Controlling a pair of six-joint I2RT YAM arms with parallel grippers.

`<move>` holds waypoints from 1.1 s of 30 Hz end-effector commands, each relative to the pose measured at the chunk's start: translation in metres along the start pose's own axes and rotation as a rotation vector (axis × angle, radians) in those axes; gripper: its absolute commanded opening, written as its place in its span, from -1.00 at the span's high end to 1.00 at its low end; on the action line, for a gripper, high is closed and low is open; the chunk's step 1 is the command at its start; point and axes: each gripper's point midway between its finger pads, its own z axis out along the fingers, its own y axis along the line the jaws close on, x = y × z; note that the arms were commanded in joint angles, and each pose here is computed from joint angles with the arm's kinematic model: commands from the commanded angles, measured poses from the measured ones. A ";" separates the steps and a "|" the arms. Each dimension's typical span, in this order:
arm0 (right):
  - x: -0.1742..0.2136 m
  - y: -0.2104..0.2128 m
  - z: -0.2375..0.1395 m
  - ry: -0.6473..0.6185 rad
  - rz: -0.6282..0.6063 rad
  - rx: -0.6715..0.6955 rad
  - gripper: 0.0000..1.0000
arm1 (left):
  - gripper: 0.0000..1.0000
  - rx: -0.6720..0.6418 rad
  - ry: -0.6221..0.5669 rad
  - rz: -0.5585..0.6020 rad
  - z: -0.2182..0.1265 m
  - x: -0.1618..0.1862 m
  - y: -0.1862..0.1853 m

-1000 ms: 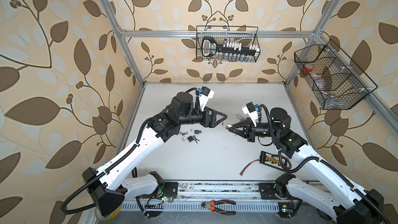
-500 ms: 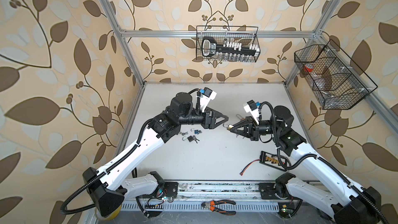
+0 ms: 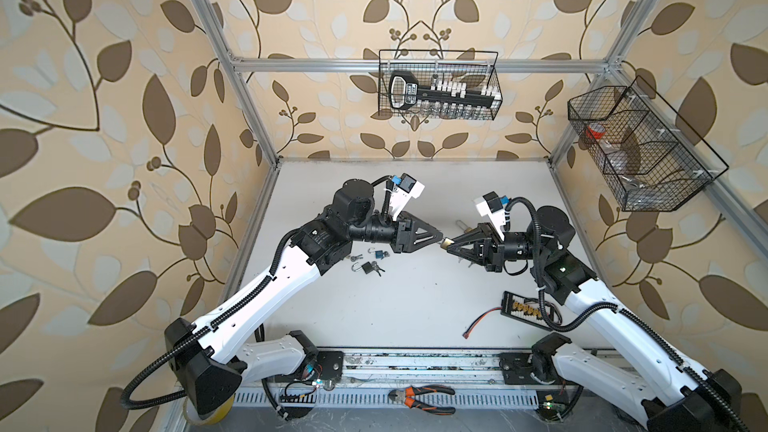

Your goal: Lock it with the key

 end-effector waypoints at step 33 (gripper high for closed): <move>-0.009 0.000 -0.003 -0.015 -0.043 0.052 1.00 | 0.74 0.044 -0.025 0.071 -0.009 -0.004 -0.022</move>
